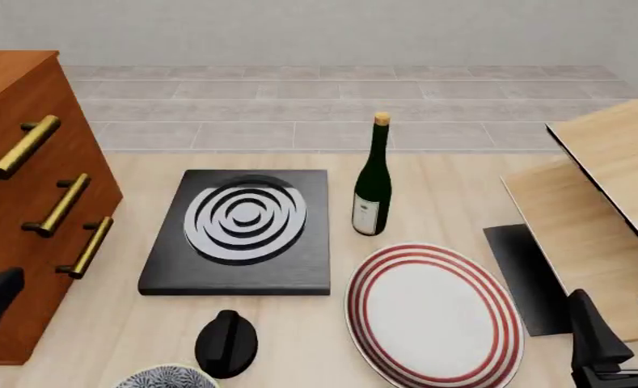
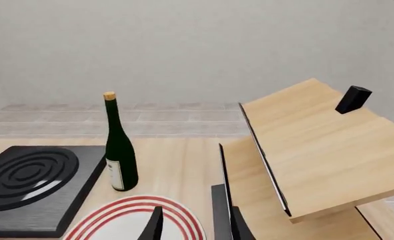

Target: Put the bowl on the top of the cabinet.

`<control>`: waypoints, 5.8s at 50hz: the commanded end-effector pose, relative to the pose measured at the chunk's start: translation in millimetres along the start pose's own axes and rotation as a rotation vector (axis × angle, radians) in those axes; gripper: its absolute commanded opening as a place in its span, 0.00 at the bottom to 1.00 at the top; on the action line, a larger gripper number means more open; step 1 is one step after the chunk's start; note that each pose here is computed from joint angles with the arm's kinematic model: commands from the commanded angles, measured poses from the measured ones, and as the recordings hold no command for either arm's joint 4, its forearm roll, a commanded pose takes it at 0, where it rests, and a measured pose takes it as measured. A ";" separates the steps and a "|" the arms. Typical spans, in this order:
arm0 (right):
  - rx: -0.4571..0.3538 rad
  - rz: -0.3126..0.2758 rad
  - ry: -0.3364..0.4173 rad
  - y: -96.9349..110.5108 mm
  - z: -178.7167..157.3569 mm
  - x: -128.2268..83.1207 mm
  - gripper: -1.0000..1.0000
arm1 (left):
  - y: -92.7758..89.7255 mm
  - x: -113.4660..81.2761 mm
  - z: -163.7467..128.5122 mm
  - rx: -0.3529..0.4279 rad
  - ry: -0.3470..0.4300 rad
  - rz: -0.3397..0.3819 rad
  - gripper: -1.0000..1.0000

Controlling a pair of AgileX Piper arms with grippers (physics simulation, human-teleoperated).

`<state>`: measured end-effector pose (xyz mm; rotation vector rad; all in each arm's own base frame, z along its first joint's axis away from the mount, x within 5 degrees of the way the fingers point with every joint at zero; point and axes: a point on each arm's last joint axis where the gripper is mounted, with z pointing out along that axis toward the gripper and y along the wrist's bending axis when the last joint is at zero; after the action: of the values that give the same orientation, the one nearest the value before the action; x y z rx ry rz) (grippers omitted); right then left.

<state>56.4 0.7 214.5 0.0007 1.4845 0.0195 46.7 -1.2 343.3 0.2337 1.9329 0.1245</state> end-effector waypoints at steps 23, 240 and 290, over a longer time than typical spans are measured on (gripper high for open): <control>-0.002 -0.005 -0.004 0.1 -0.1 -1.2 1.00 | -15.2 68.7 21.9 0.056 0.235 0.007 1.00; 0.015 -0.005 -0.003 -0.8 0.1 -0.5 1.00 | -29.8 -61.9 61.6 0.304 0.041 -0.359 0.00; 0.024 0.003 -0.003 -1.4 0.1 0.3 1.00 | -42.5 -46.0 170.1 0.186 0.182 -0.638 0.00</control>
<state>56.4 -0.6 215.3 0.0186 1.4812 0.0033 201.2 -56.4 326.2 -0.2188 2.0706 -0.4648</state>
